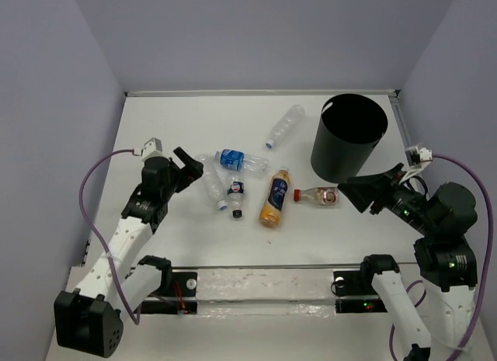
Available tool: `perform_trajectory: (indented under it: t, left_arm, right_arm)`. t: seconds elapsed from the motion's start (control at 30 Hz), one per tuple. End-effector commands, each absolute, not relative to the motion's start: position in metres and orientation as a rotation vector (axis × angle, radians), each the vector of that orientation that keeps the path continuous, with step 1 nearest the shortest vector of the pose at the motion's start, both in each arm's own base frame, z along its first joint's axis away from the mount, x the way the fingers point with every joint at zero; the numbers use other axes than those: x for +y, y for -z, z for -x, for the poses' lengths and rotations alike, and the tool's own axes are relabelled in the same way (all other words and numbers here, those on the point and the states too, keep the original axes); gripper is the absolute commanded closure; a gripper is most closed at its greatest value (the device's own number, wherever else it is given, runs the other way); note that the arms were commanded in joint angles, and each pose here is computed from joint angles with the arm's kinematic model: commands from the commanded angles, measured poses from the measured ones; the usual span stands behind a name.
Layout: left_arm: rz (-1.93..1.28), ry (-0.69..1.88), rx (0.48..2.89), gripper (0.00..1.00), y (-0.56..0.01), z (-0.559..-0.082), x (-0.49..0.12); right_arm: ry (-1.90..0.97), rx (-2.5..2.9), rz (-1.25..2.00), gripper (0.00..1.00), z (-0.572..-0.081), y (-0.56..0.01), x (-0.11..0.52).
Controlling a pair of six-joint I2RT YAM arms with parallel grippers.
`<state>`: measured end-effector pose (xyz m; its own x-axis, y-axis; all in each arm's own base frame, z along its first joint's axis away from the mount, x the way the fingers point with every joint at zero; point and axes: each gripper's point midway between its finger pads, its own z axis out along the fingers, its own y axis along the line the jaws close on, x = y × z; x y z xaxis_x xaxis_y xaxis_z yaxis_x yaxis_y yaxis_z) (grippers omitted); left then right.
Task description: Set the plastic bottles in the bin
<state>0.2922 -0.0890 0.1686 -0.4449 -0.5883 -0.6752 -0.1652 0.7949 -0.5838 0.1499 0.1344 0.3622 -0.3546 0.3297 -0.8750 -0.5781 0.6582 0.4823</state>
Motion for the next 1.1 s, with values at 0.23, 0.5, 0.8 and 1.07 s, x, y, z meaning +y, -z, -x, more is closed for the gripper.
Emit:
perform_trajectory:
  t: [0.23,0.5,0.8,1.07]
  left_arm:
    - [0.616,0.439,2.011,0.01,-0.134,-0.337,-0.099]
    - [0.625,0.333,2.098,0.01,-0.100,-0.367,-0.104]
    - [0.657,0.237,2.126,0.11,-0.071,-0.385,-0.099]
    - [0.681,0.232,2.086,0.31,-0.074,-0.368,-0.090]
  right_arm:
    - [-0.968,1.738,0.245,0.43,-0.154,-0.342,0.138]
    - [-0.977,1.763,0.248,0.42,-0.156,-0.330,0.139]
    - [-1.006,1.785,0.247,0.42,-0.155,-0.320,0.142]
    - [-1.018,1.796,0.238,0.42,-0.156,-0.317,0.142]
